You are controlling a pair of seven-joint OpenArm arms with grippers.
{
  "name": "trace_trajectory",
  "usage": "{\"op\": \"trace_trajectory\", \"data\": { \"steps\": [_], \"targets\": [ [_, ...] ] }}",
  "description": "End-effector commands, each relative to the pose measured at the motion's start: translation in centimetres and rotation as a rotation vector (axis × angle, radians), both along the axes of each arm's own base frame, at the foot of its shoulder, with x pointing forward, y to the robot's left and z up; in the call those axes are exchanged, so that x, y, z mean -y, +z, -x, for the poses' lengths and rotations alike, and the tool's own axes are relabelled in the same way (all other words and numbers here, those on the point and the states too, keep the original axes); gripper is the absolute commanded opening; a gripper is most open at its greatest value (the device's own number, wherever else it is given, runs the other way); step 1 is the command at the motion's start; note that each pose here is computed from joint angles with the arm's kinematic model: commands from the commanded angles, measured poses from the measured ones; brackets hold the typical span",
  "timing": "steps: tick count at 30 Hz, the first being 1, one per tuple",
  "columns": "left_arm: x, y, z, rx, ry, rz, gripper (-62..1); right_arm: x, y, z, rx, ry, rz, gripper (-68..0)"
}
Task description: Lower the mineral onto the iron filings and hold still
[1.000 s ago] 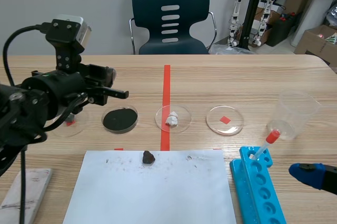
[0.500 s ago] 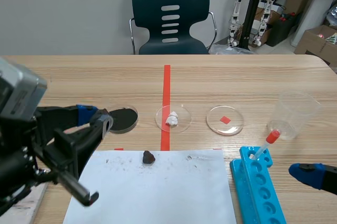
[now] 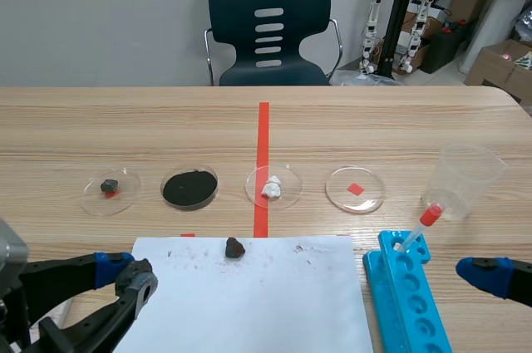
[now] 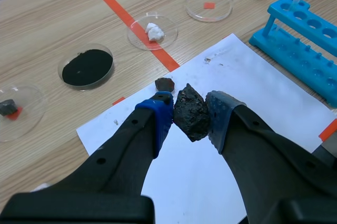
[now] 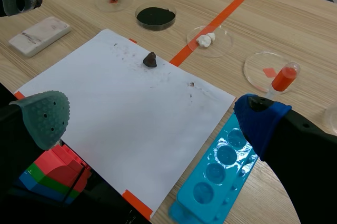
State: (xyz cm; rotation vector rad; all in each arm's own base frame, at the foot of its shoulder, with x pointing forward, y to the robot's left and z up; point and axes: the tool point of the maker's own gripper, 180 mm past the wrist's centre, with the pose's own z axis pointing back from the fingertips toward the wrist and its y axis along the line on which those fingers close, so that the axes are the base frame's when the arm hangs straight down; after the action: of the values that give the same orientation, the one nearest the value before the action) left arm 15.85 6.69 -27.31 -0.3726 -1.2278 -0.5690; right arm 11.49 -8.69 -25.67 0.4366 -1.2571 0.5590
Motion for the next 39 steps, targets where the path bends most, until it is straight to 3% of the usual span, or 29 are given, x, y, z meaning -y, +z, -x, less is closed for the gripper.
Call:
{"op": "trace_trajectory", "data": {
  "steps": [1,39],
  "targets": [
    [0.21,0.79,-0.32,0.025,0.009,0.025,-49.3,-0.32,1.1,-0.44,0.033,0.0,-0.025,0.4],
    [0.24,0.48,-0.11,0.018,0.0,0.005,-49.3,-0.32,1.1,-0.44,0.033,0.0,-0.025,0.4]
  ]
}}
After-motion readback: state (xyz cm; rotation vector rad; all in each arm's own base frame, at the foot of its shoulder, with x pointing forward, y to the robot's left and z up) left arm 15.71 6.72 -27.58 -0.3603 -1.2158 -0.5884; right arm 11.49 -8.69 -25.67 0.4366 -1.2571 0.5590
